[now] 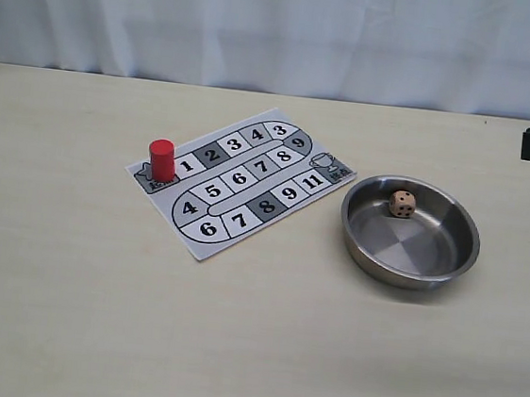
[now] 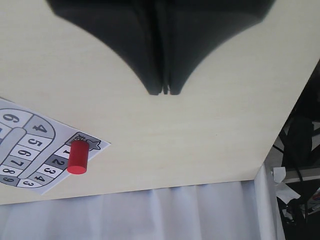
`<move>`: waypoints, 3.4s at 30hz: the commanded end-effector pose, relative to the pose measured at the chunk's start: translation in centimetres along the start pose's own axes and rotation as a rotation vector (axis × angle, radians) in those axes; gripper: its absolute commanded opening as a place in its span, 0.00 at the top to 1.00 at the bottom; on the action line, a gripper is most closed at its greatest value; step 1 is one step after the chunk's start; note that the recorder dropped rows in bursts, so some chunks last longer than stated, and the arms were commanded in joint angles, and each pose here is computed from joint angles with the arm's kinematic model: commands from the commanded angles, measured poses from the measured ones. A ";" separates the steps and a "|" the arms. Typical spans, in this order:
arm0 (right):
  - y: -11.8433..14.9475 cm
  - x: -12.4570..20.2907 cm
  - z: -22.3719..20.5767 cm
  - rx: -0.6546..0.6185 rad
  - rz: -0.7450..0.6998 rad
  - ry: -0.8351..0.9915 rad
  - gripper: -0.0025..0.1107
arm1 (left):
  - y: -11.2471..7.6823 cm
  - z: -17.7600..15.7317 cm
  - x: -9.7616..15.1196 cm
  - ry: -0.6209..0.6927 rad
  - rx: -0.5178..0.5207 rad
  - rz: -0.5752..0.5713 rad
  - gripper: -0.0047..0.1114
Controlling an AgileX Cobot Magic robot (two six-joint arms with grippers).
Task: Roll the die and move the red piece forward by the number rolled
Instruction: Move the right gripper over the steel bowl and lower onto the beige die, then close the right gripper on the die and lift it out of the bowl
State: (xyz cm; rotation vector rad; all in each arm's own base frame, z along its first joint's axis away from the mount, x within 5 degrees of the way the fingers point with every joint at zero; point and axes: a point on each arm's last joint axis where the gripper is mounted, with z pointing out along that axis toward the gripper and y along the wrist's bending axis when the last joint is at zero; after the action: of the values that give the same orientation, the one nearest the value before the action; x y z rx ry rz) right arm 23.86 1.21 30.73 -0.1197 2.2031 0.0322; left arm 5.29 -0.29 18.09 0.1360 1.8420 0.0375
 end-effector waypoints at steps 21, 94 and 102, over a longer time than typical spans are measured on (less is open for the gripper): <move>3.8 -2.4 10.4 -0.226 -0.079 0.364 0.50 | 0.0 0.0 0.0 -0.010 0.001 -0.010 0.96; 3.2 4.5 26.5 -0.010 0.128 0.386 0.79 | 0.0 0.0 0.0 -0.010 0.001 -0.010 0.96; 3.2 3.8 25.7 -0.010 0.123 0.392 0.94 | 0.0 0.0 0.0 -0.010 0.001 -0.010 0.96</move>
State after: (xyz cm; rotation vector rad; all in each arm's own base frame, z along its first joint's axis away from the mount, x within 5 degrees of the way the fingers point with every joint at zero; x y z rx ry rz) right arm 41.78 5.94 11.27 0.0035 2.6183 0.0945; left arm 5.29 -0.29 18.09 0.1360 1.8420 0.0375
